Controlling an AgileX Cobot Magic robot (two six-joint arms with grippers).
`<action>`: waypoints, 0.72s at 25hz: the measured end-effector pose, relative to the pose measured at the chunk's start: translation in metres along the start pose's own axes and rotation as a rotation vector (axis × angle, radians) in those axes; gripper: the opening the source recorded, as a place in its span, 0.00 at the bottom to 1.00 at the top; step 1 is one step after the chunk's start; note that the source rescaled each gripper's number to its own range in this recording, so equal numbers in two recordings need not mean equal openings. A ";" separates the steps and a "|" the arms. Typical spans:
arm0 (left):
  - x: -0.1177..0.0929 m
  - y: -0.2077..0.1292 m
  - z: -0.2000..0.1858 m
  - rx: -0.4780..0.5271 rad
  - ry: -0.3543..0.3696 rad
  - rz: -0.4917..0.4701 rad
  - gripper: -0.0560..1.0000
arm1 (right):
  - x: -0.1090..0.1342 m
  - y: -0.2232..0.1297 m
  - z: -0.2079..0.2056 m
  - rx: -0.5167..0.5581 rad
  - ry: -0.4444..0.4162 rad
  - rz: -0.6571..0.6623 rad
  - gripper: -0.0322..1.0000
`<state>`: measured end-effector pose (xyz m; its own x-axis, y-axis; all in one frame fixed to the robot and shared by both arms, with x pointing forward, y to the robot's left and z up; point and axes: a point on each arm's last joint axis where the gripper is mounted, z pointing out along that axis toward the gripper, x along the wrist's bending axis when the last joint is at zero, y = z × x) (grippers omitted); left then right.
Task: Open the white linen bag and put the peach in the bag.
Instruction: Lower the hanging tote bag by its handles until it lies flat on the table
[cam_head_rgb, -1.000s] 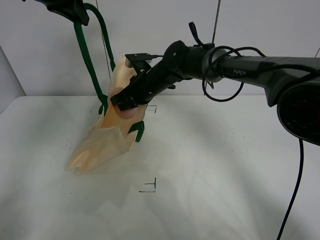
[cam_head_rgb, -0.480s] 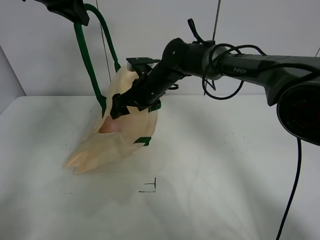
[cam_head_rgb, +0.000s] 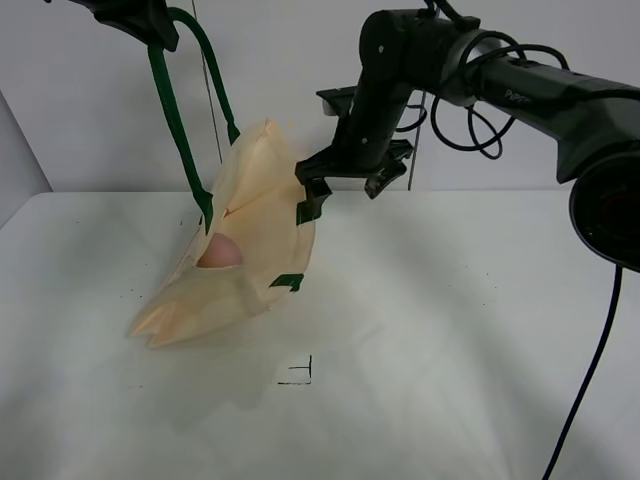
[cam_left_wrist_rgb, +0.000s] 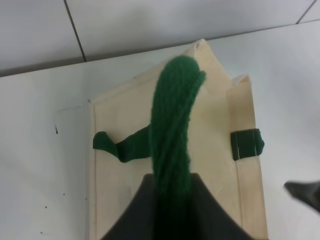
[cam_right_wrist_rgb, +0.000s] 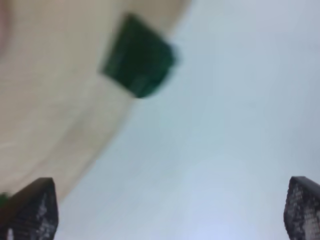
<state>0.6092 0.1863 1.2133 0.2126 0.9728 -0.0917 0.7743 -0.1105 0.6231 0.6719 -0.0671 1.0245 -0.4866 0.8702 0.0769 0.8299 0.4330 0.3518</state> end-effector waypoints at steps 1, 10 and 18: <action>0.000 0.000 0.000 0.000 0.000 0.000 0.05 | -0.011 0.000 -0.001 0.003 -0.010 0.023 1.00; 0.000 0.000 0.000 0.000 0.000 0.000 0.05 | -0.148 -0.022 -0.020 -0.003 -0.123 0.285 1.00; 0.000 0.000 0.000 0.000 0.000 0.000 0.05 | -0.207 -0.047 -0.035 -0.002 -0.176 0.406 1.00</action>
<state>0.6092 0.1863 1.2133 0.2126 0.9728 -0.0917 0.7743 -0.1105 0.6231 0.7246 -0.2760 1.0249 -0.0670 0.9965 0.0499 0.9436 0.0470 0.3277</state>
